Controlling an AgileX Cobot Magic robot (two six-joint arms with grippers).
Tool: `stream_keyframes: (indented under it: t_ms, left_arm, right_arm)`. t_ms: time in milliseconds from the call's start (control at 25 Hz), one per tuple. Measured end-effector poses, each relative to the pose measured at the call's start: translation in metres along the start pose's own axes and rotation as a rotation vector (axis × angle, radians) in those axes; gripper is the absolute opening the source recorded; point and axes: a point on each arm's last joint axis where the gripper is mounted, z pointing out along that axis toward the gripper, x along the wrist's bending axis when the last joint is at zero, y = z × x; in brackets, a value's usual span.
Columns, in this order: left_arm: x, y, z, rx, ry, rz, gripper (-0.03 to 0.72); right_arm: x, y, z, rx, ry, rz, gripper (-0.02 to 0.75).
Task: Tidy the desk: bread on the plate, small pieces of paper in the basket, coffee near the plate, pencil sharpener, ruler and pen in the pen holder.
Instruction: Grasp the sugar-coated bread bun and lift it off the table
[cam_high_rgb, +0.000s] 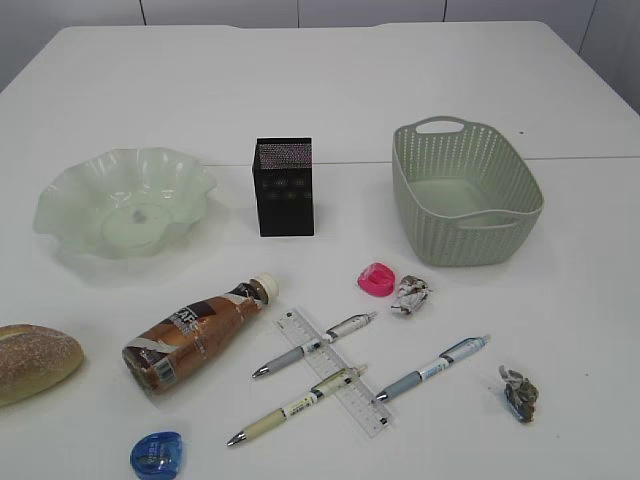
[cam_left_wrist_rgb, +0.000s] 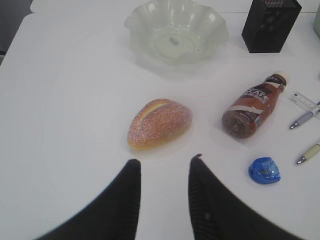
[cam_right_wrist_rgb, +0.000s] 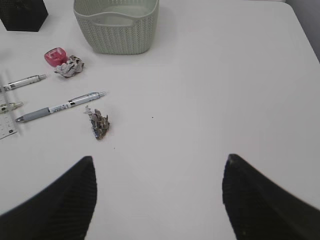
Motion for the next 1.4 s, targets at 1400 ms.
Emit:
stream_keyframes:
  t_ms: [1400]
  left_arm:
    - [-0.0021,0.0019,0.0027,0.024,-0.021,-0.005,0.241]
  right_arm:
    - [-0.0001,0.0024,0.0024,0.022,-0.001,0.044,0.577]
